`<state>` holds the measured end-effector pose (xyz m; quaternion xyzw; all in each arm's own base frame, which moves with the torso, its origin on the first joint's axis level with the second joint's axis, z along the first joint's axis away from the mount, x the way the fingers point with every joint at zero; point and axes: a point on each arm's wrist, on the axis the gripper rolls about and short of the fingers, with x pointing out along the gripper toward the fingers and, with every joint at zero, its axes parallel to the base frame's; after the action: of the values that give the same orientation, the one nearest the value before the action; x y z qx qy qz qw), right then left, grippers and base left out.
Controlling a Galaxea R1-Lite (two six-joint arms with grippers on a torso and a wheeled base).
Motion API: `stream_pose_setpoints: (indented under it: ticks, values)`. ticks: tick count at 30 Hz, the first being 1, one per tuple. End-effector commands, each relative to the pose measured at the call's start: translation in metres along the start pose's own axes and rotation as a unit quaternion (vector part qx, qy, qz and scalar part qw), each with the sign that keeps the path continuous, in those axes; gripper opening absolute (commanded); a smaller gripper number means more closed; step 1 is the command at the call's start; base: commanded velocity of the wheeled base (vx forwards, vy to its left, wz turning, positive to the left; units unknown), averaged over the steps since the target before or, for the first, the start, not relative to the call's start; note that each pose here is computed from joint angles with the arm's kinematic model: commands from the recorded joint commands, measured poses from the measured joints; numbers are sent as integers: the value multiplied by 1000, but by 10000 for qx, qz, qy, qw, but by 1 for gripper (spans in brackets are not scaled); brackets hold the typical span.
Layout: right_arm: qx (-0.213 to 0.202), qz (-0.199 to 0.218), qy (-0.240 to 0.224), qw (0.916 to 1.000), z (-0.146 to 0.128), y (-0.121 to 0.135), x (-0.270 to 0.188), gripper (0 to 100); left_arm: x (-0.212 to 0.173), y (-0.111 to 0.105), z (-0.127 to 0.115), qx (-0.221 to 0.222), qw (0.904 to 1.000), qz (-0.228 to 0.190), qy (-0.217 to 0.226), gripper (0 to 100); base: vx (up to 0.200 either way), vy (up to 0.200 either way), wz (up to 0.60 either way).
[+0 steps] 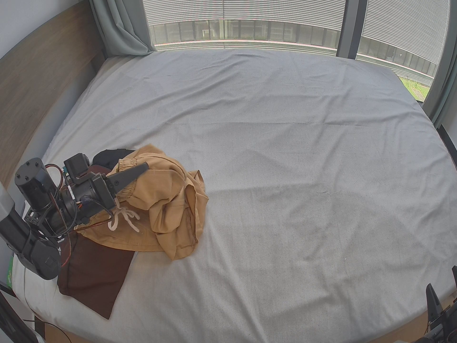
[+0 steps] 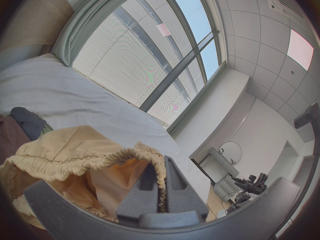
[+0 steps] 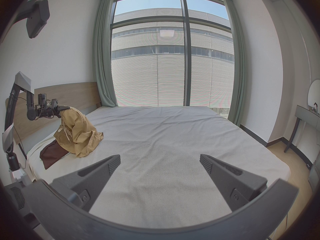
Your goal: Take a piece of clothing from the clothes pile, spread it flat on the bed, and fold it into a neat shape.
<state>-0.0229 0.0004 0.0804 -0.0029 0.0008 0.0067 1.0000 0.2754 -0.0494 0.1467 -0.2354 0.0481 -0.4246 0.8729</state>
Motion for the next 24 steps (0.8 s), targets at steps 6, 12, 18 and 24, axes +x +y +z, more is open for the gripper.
stream_pose_setpoints:
  ticks: [6,12,18,24]
  values:
    - [-2,2,-1,10000,-5,0,0,100,2,-12,-10,-94,9997,-165,165,0,0,0,0]
    - [-2,2,-1,10000,-5,0,0,100,6,-21,-14,-141,9991,-330,244,0,0,0,0]
    - [-2,2,-1,10000,-5,0,0,100,12,-38,-14,-262,9973,-620,287,0,0,0,0]
    - [-2,2,-1,10000,-5,0,0,100,17,-53,-8,-590,9961,-647,59,0,0,0,0]
